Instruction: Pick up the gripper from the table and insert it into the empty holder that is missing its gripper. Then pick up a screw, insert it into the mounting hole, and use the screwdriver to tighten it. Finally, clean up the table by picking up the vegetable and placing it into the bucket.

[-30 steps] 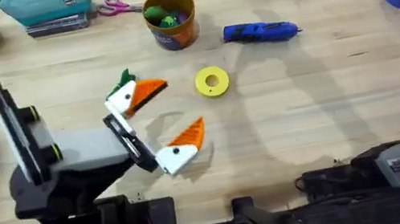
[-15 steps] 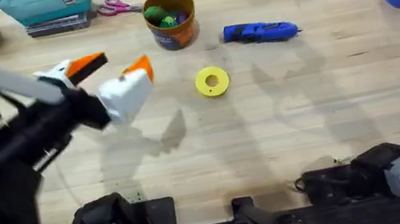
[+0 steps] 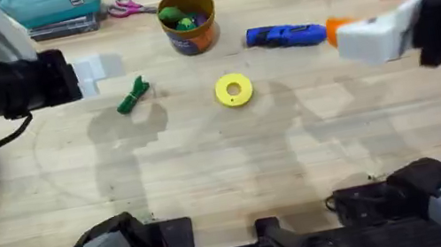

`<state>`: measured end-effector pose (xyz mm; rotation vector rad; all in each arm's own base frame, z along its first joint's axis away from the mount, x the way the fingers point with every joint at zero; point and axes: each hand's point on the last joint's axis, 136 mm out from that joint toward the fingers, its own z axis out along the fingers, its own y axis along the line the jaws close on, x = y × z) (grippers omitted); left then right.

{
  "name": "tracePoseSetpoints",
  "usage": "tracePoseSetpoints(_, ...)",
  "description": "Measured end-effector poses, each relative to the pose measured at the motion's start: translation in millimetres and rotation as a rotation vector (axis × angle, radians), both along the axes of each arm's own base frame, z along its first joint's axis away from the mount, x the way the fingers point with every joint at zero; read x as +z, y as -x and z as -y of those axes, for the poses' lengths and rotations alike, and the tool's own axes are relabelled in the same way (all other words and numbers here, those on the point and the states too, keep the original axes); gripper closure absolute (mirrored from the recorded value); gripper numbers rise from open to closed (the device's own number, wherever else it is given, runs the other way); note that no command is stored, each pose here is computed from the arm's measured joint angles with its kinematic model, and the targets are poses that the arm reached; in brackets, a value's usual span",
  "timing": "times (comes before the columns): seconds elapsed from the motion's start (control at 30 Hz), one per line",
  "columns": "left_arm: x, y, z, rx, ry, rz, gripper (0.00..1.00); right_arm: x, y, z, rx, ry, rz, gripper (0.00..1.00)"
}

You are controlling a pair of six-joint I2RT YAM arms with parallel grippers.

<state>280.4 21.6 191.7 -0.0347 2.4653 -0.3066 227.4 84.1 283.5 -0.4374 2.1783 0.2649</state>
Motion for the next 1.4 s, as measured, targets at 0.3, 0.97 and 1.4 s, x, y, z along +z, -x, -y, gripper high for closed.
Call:
tracePoseSetpoints(0.3, -14, -12.3, -10.9, -0.131, -0.284, -0.126, 0.014, -33, 3, 2, -0.016, 0.008, -0.083, 0.006)
tracePoseSetpoints(0.97, -145, -43.9, 6.0, -0.484, -0.428, -0.474, 0.008, -33, 3, 2, -0.018, 0.006, -0.085, 0.006)
tracePoseSetpoints(1.4, -158, -47.1, 10.6, -0.516, -0.402, -0.487, 0.142, -33, 3, 2, -0.018, 0.006, -0.085, 0.006)
